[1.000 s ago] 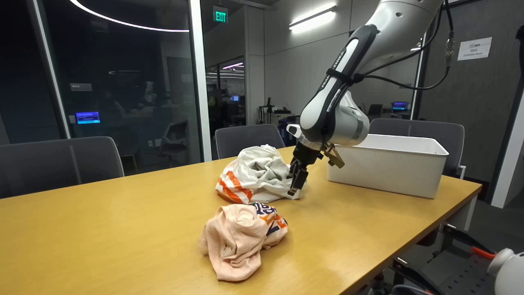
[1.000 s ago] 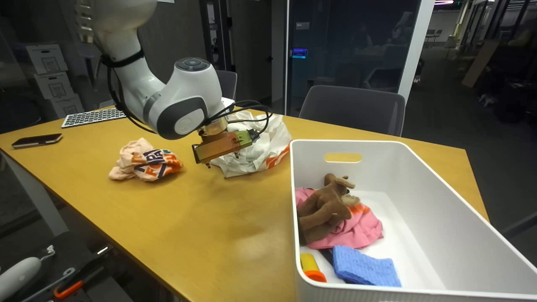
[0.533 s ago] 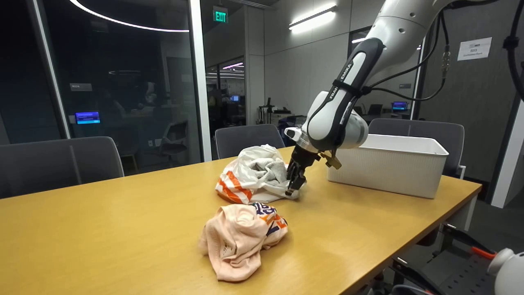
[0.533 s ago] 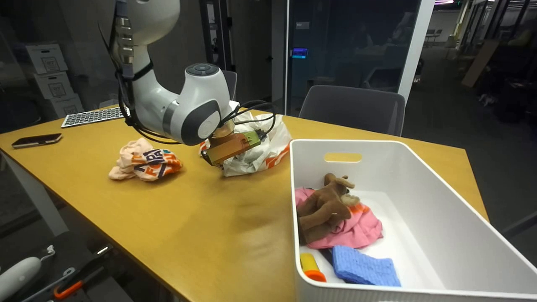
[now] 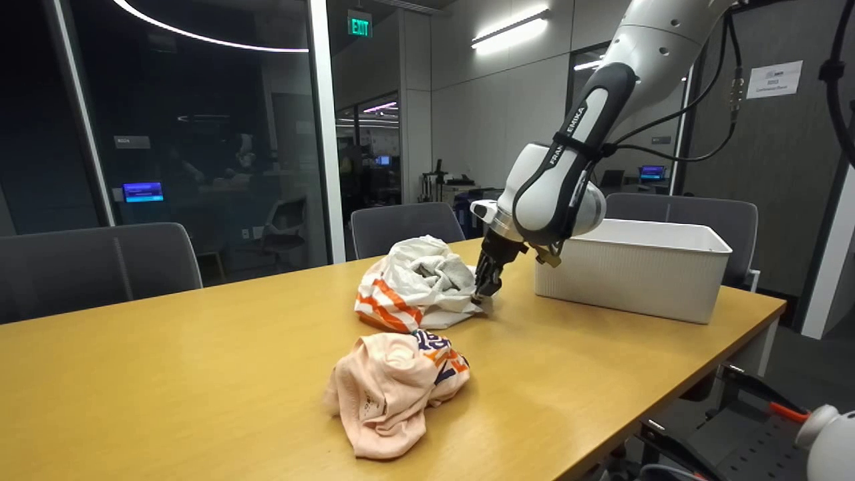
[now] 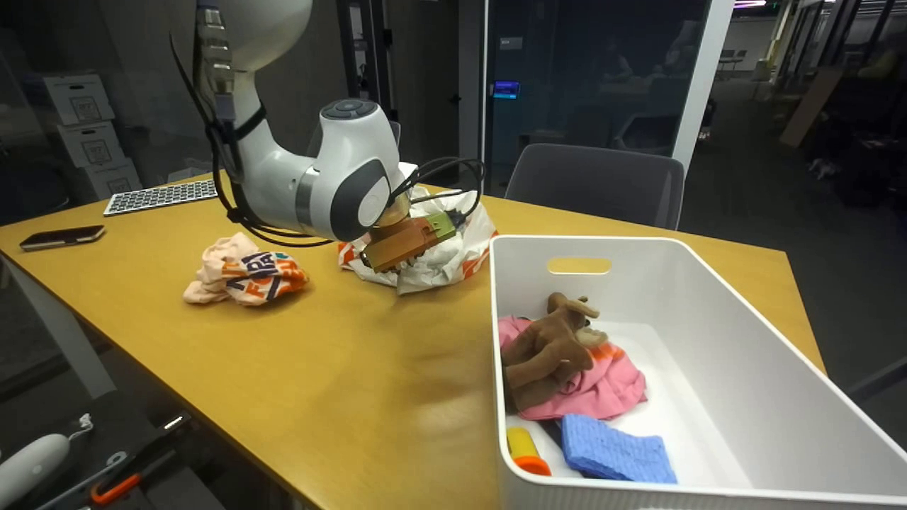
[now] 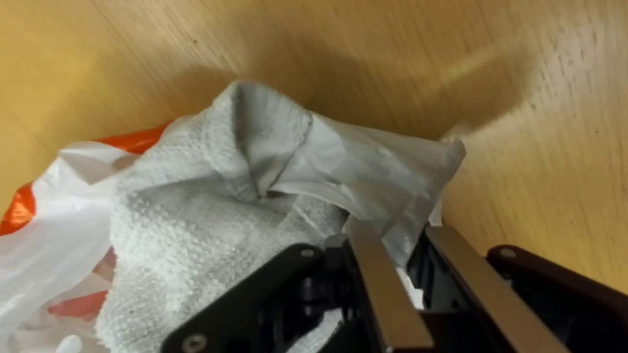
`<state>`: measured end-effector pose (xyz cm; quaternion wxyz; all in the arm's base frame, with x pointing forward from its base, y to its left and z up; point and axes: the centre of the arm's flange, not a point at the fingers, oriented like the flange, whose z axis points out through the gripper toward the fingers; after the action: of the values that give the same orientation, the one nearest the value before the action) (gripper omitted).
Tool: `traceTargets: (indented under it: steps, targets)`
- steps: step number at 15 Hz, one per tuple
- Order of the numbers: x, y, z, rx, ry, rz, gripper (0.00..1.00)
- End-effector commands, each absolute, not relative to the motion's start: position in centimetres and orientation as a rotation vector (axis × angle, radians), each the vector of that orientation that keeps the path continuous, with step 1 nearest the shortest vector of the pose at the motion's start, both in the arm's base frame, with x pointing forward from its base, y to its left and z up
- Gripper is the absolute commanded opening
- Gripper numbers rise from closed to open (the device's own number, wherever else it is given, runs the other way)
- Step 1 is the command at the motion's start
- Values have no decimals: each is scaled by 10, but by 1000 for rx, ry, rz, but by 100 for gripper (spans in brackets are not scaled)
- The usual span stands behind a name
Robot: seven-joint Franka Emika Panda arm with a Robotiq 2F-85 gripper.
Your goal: Remove the white towel from the white basket and put it in the plastic bag
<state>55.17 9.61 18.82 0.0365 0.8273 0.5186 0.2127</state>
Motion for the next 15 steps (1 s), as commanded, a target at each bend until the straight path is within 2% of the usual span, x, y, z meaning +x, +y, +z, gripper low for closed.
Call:
traceTargets:
  steps: [1,12,15]
  targets:
    - [547,97,227,2491,1505,705,14]
    - [519,76,377,2166,1353,784,12]
    - [518,63,393,2181,1319,758,15]
